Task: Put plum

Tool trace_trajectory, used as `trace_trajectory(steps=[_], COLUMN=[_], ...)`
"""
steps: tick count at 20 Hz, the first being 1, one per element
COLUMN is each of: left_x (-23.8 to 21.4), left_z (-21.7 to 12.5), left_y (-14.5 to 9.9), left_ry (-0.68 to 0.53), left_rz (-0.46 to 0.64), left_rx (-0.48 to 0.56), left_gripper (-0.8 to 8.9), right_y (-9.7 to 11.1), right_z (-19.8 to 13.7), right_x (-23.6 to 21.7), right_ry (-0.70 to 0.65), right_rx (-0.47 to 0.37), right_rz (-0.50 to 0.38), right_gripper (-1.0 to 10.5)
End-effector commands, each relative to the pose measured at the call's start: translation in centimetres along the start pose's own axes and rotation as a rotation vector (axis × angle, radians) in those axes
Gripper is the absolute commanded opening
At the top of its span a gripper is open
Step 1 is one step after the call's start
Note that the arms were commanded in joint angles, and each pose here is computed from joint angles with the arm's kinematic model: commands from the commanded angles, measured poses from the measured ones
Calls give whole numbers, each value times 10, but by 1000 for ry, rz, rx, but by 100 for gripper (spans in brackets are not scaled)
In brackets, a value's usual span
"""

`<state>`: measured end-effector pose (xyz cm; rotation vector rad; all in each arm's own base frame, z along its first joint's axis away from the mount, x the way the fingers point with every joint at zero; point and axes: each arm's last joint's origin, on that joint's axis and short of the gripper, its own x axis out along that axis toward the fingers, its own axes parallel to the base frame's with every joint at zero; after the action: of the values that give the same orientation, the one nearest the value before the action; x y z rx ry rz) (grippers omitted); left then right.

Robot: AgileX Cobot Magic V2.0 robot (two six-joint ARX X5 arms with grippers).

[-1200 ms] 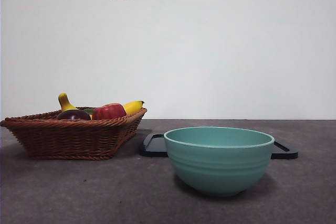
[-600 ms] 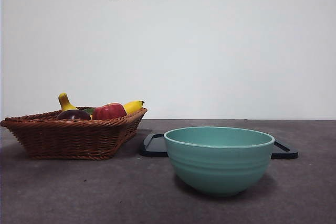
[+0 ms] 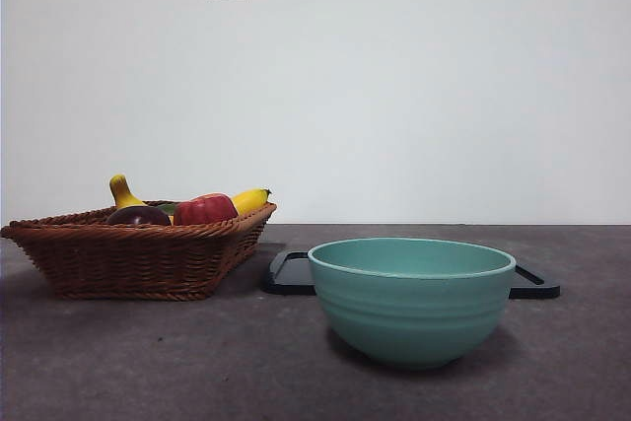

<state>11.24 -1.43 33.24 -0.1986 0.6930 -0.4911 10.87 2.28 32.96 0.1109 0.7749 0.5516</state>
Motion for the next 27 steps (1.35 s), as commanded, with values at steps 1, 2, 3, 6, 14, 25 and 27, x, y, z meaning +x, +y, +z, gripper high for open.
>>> trace_trajectory(steps=[1, 2, 3, 6, 14, 25, 27], left_x=[1, 4, 8, 24, 103, 226, 240], left_z=[19, 27, 35, 59, 104, 85, 79], left_y=[-1, 0, 1, 2, 1, 15, 19], left_ry=[-14, -13, -6, 29, 172, 366, 398], left_rz=[6, 14, 22, 36, 112, 213, 234], left_rx=[18, 23, 27, 42, 101, 152, 159], left_gripper=[406, 406, 406, 406, 406, 405, 406], right_y=[2, 2, 2, 2, 2, 2, 2], right_z=[5, 5, 5, 5, 5, 5, 5], right_x=[-3, -3, -3, -3, -3, -3, -3], right_ry=[-17, -17, -17, -17, -17, -16, -17], right_rx=[-15, -15, -15, -15, -14, -4, -4], right_rz=[7, 7, 7, 7, 7, 7, 7], right_gripper=[436, 436, 436, 436, 436, 436, 436])
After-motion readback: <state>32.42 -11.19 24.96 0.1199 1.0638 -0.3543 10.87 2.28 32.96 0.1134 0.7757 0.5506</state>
